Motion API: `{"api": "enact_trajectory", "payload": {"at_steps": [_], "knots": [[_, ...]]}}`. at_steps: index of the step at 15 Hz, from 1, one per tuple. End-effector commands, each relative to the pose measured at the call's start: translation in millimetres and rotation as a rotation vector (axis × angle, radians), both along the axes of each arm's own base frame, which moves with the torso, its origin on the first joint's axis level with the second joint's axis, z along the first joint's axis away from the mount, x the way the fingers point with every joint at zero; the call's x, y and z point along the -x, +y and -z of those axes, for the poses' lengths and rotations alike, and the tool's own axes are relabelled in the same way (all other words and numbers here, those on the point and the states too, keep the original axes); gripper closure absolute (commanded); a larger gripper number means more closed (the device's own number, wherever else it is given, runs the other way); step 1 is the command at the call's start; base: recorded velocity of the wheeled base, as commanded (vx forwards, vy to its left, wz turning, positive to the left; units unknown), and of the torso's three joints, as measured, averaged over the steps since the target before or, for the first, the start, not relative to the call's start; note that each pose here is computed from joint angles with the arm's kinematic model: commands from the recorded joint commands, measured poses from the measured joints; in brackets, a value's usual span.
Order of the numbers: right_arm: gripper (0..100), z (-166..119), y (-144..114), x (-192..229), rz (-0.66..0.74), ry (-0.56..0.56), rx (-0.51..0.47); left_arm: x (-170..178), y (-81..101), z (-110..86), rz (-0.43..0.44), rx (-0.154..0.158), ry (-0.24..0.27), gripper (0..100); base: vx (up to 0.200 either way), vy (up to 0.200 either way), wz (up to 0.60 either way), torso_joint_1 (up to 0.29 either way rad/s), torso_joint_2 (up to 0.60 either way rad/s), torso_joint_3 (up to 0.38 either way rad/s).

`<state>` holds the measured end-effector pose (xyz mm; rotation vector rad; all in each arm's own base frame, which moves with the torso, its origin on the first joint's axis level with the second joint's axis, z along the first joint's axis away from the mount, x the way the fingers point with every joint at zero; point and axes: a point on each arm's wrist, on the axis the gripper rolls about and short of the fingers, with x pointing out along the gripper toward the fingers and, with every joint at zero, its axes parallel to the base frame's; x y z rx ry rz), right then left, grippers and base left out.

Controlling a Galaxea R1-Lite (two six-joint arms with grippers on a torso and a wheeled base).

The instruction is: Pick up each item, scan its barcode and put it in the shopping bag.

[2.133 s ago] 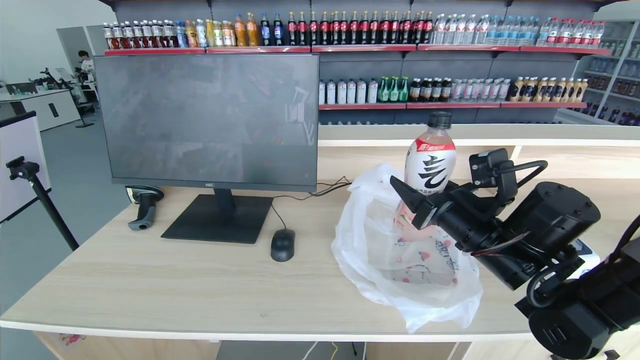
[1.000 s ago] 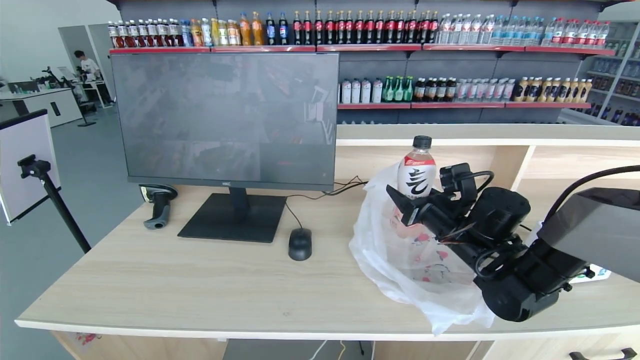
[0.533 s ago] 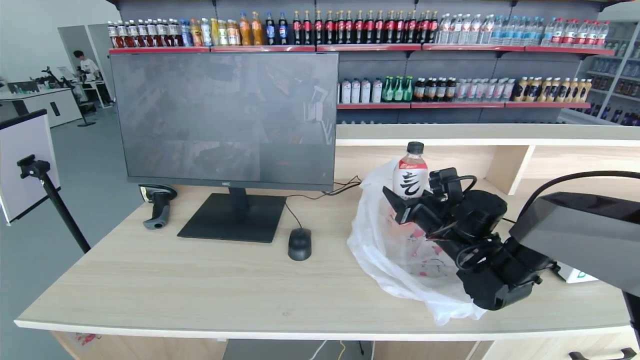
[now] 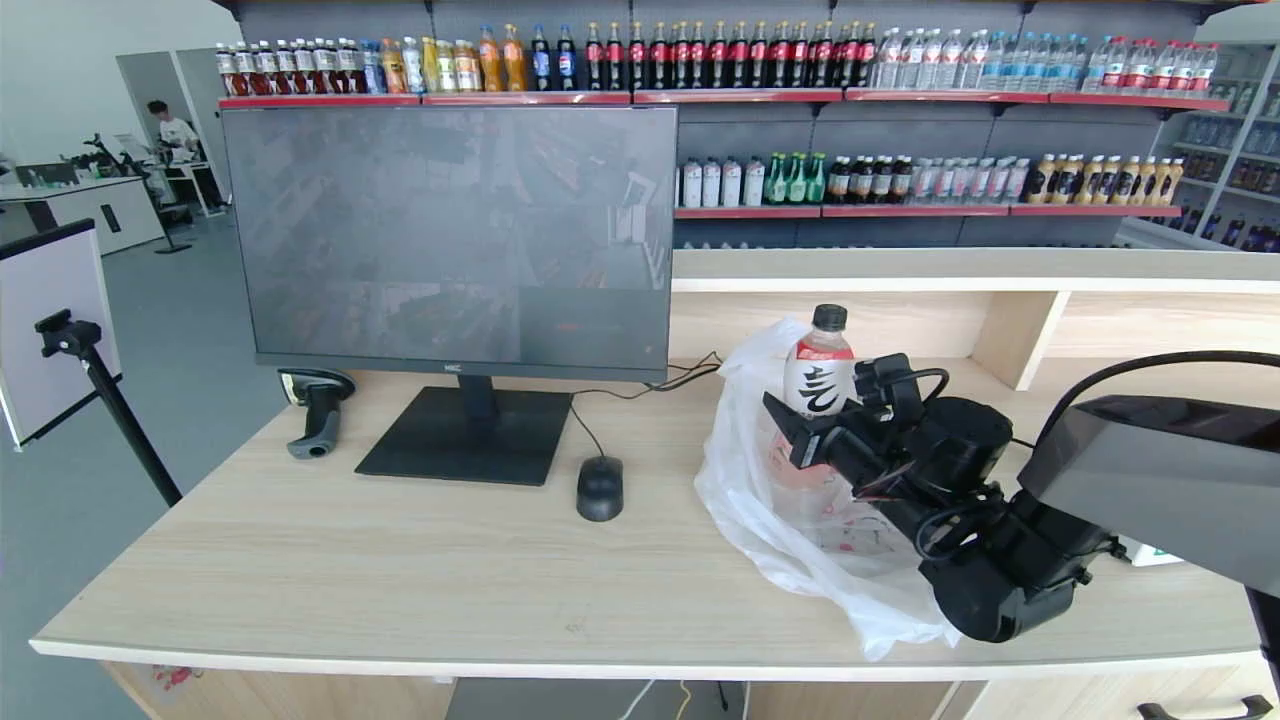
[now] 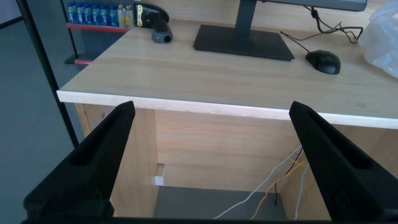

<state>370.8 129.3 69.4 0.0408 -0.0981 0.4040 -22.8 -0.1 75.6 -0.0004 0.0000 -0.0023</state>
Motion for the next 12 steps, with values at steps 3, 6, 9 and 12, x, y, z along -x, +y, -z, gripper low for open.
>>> {"api": "enact_trajectory", "payload": {"at_steps": [3,6,9,12], "knots": [[100,0.4,1.3,3.5,-0.007,0.012,0.003,0.0,0.0,0.1,-0.001,0.0,0.0,0,0.0,0.0,0.0,0.0,0.0,0.0],[0,3.3,3.7,8.9,-0.015,0.033,0.003,0.0,0.0,0.1,-0.001,0.0,0.0,0,0.0,0.0,0.0,0.0,0.0,0.0],[0,2.0,0.4,20.8,-0.01,0.06,0.011,0.0,0.0,0.1,0.001,0.001,0.0,0,0.0,0.0,0.0,0.0,0.0,0.0],[0,-15.8,-7.2,42.8,-0.007,0.053,0.018,0.0,0.0,0.1,-0.001,0.001,0.0,0,0.0,0.0,0.0,0.0,0.0,0.0]]}}
